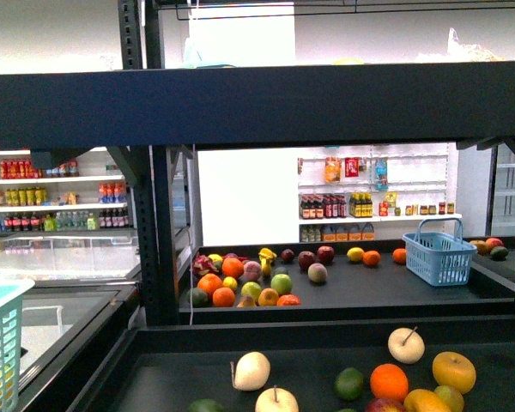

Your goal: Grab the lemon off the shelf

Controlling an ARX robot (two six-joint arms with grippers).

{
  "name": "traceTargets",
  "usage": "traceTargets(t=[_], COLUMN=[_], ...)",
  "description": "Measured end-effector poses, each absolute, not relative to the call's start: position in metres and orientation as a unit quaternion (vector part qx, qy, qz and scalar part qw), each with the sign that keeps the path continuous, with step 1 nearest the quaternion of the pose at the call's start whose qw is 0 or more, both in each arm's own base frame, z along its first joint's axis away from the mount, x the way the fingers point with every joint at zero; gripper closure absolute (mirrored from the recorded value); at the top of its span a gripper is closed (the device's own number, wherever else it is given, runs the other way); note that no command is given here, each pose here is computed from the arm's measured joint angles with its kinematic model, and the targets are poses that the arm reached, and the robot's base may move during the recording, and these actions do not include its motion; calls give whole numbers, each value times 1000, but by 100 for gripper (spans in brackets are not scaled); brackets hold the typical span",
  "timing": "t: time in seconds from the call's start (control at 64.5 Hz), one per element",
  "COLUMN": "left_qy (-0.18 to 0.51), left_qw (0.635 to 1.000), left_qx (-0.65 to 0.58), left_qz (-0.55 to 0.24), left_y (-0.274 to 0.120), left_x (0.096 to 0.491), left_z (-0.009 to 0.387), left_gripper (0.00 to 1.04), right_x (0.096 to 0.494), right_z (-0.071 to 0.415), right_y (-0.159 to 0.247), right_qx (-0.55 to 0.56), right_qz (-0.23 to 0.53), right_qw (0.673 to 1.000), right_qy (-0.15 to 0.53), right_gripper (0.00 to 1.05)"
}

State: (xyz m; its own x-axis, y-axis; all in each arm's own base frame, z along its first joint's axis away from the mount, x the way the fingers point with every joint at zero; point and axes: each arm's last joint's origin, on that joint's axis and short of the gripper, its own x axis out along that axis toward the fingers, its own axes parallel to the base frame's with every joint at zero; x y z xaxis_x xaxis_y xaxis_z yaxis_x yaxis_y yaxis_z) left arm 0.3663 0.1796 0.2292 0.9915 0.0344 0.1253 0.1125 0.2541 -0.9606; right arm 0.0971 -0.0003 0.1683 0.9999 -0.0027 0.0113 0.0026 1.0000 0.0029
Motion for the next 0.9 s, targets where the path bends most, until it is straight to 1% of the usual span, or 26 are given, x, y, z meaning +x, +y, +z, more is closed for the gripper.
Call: traceTargets(t=[0.124,0.17,0.232,0.31,0.356,0.403,0.434,0.449,0.48,0.511,0.589,0.604,0.635,0.651,0.713,0.728,0.759,0.806,0.821,0.899], left_qy=[-41,-21,5,38,57,73,86,87,95,102,104,97,63,57,14,9,-5,-12,-11,0], left_qw=[790,793,805,837,864,890,912,915,931,950,966,973,987,989,998,998,999,1000,1000,1000], left_qx=[-611,-609,-593,-537,-479,-419,-366,-360,-314,-254,-188,-167,-133,-117,-54,-51,-34,-22,-20,-12], left_qz=[-22,-4,30,98,143,162,162,162,159,151,145,129,71,63,27,20,0,0,1,2], left_y=[173,170,165,154,142,126,112,108,94,72,42,37,28,26,8,6,2,1,1,0], left_x=[352,343,328,299,277,257,242,237,221,195,158,150,135,131,106,104,99,97,97,98], left_z=[237,243,250,265,274,282,287,288,291,294,289,287,282,281,261,258,247,230,227,194], left_gripper=[8,8,8,8,8,8,8,8,8,8,8,9,16,18,32,34,41,51,53,71], right_x=[97,97,97,97,97,97,97,97,97,97,97,97,97,97,97,97,97,97,97,97], right_z=[168,168,168,168,168,168,168,168,168,168,168,168,168,168,168,168,168,168,168,168], right_y=[0,0,0,0,0,0,0,0,0,0,0,0,0,0,0,0,0,0,0,0], right_qx=[1,1,1,1,1,1,1,1,1,1,1,1,1,1,1,1,1,1,1,1], right_qz=[-1,-1,-1,-1,-1,-1,-1,-1,-1,-1,-2,-1,-1,-1,-1,-1,-2,-1,-1,-1], right_qw=[1000,1000,1000,1000,1000,1000,1000,1000,1000,1000,1000,1000,1000,1000,1000,1000,1000,1000,1000,1000], right_qy=[-6,-6,-6,-6,-6,-6,-6,-6,-6,-6,-6,-6,-6,-6,-6,-6,-6,-6,-6,-6], right_gripper=[2,2,2,2,2,2,2,2,2,2,2,2,2,2,2,2,2,2,2,2])
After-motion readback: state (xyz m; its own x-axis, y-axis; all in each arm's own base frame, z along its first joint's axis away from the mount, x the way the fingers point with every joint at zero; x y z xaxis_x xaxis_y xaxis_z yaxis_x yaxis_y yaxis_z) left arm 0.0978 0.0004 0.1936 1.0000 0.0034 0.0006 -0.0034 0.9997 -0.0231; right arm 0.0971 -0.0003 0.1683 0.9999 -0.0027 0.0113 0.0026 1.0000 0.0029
